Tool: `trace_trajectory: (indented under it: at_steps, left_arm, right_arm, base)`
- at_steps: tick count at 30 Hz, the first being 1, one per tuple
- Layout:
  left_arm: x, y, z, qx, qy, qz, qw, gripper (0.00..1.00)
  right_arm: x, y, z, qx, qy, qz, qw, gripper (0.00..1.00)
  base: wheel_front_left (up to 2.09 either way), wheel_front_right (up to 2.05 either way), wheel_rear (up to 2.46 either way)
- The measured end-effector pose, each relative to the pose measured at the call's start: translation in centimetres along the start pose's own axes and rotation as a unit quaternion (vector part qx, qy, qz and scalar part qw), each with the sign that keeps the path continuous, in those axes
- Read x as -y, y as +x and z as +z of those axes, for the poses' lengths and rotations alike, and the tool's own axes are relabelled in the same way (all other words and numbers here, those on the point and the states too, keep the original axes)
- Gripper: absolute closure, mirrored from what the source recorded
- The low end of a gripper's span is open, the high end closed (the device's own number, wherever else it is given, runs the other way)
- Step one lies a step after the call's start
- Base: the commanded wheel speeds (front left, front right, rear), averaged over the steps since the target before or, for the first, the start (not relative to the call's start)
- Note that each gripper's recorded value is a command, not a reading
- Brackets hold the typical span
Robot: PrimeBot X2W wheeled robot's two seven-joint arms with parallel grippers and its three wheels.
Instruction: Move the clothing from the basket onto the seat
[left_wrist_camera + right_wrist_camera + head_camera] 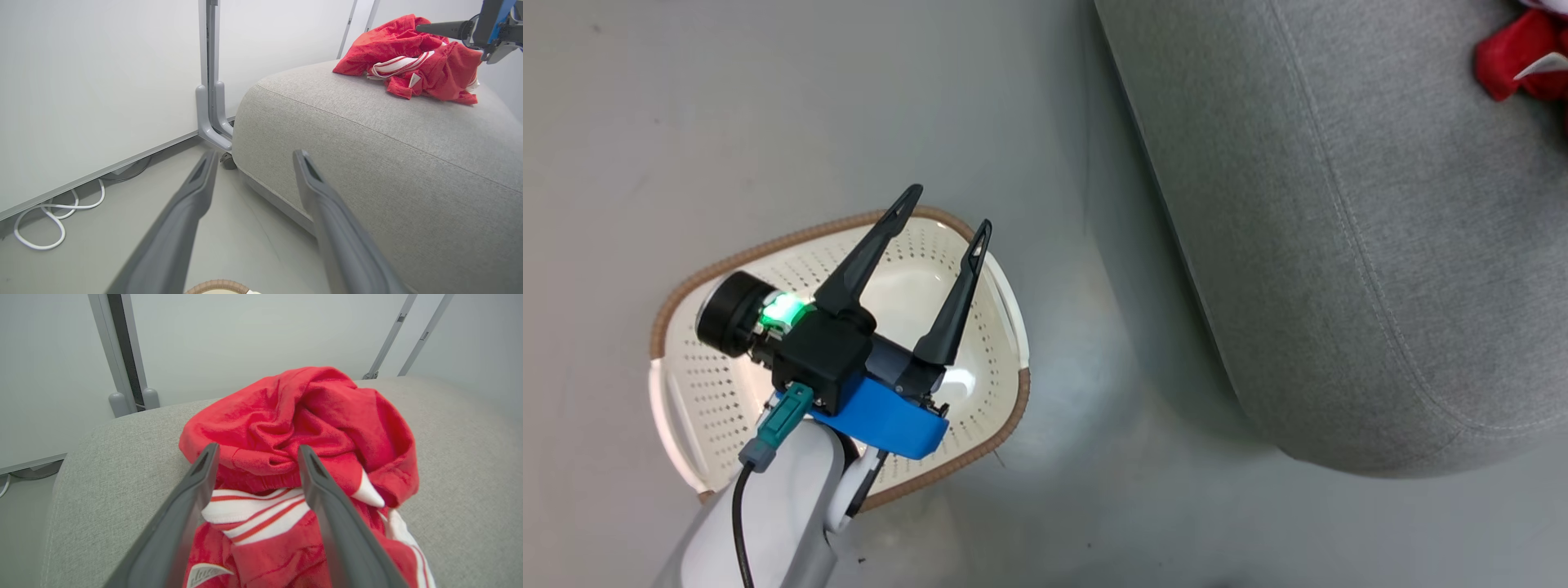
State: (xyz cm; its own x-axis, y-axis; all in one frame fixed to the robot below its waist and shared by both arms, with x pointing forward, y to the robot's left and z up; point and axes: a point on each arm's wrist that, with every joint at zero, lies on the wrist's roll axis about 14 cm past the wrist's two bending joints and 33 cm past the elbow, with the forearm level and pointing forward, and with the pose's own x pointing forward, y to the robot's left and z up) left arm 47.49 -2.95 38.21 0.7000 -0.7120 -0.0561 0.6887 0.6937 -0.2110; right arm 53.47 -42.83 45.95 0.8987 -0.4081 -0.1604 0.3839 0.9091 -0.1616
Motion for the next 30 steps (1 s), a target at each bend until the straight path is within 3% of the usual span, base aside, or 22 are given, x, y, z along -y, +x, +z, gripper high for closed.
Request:
trace_trajectory:
  at_steps: [12,24,30]
  left_arm:
    - [0.6,-5.0,4.0,0.017,-0.022,0.085,0.996,0.0]
    - [0.3,-13.6,7.3,0.052,-0.019,0.197,0.979,0.0]
    - [-0.9,-18.0,7.3,0.059,-0.02,0.257,0.964,0.0]
  right_arm:
    - [-1.6,-6.5,1.9,0.032,-0.002,0.06,0.998,0.0]
    - [-6.9,-15.8,4.6,0.104,0.04,0.152,0.982,0.0]
    - [-10.4,-19.7,3.9,0.106,0.048,0.196,0.974,0.0]
  base:
    - [0.0,0.0,0.0]
    - [0.0,0.0,0.0]
    - [0.0,0.0,0.0]
